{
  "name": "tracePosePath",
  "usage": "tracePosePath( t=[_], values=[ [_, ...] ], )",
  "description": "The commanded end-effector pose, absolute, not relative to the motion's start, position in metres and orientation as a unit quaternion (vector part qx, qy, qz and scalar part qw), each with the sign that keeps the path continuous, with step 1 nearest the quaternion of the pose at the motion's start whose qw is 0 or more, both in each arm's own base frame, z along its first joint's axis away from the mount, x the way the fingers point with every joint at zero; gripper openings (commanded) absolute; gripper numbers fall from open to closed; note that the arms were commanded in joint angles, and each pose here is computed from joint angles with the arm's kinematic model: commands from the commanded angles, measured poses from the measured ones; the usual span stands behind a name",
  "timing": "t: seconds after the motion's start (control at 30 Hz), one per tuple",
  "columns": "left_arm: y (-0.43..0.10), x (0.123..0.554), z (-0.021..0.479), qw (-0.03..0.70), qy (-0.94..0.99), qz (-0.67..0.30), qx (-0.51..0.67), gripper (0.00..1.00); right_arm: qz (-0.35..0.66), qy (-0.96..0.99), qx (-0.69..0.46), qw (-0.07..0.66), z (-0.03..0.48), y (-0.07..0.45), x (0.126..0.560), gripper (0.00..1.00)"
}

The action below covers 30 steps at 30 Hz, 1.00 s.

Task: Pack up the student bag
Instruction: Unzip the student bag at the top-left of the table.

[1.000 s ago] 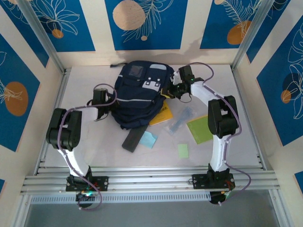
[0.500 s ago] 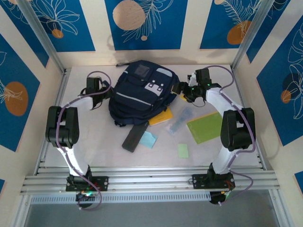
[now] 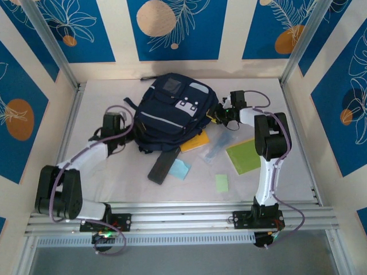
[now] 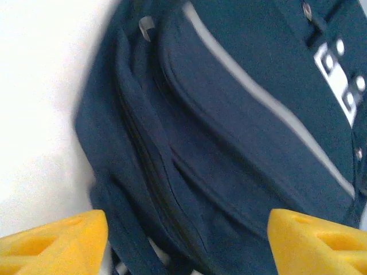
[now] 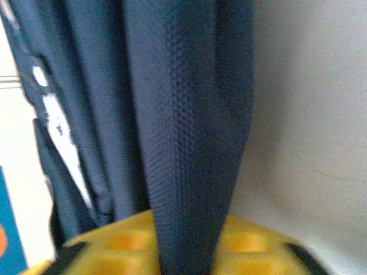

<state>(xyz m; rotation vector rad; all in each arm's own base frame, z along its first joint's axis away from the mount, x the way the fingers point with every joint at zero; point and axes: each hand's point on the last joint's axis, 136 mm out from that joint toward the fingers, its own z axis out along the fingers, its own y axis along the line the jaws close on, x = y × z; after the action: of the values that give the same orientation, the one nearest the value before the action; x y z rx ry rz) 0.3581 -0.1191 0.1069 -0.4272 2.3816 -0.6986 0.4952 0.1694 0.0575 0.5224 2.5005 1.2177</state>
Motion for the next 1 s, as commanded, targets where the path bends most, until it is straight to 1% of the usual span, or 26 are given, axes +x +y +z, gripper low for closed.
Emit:
tracePosePath(
  t=[0.0, 0.13, 0.23, 0.3, 0.5, 0.57, 0.63, 0.73, 0.83, 0.97],
  values=[
    [-0.142, 0.344, 0.093, 0.286, 0.886, -0.304, -0.200, 0.77, 0.490, 0.837, 0.160, 0.184, 0.112, 0.186, 0.496, 0.00],
    [-0.158, 0.354, 0.077, 0.289, 0.885, -0.304, -0.204, 0.78, 0.503, 0.833, 0.154, 0.174, 0.137, 0.196, 0.467, 0.00],
    [-0.170, 0.377, 0.071, 0.304, 0.873, -0.320, -0.206, 0.78, 0.501, 0.835, 0.159, 0.162, 0.151, 0.205, 0.441, 0.00],
    [-0.171, 0.399, 0.069, 0.325, 0.872, -0.306, -0.202, 0.78, 0.498, 0.838, 0.166, 0.147, 0.156, 0.211, 0.424, 0.00],
    [-0.187, 0.467, 0.091, 0.382, 0.853, -0.312, -0.168, 0.78, 0.489, 0.846, 0.181, 0.113, 0.160, 0.236, 0.392, 0.00],
    [-0.190, 0.484, 0.103, 0.397, 0.854, -0.304, -0.143, 0.78, 0.482, 0.845, 0.211, 0.095, 0.157, 0.241, 0.389, 0.00],
    [-0.191, 0.492, 0.112, 0.400, 0.861, -0.294, -0.112, 0.78, 0.492, 0.836, 0.228, 0.089, 0.160, 0.247, 0.393, 0.00],
    [-0.197, 0.482, 0.128, 0.392, 0.877, -0.278, -0.031, 0.77, 0.501, 0.820, 0.257, 0.098, 0.168, 0.251, 0.406, 0.00],
    [-0.195, 0.453, 0.141, 0.384, 0.884, -0.265, 0.031, 0.77, 0.509, 0.807, 0.283, 0.101, 0.179, 0.254, 0.420, 0.00],
    [-0.194, 0.406, 0.163, 0.379, 0.879, -0.279, 0.074, 0.74, 0.505, 0.795, 0.320, 0.100, 0.184, 0.254, 0.438, 0.00]
  ],
)
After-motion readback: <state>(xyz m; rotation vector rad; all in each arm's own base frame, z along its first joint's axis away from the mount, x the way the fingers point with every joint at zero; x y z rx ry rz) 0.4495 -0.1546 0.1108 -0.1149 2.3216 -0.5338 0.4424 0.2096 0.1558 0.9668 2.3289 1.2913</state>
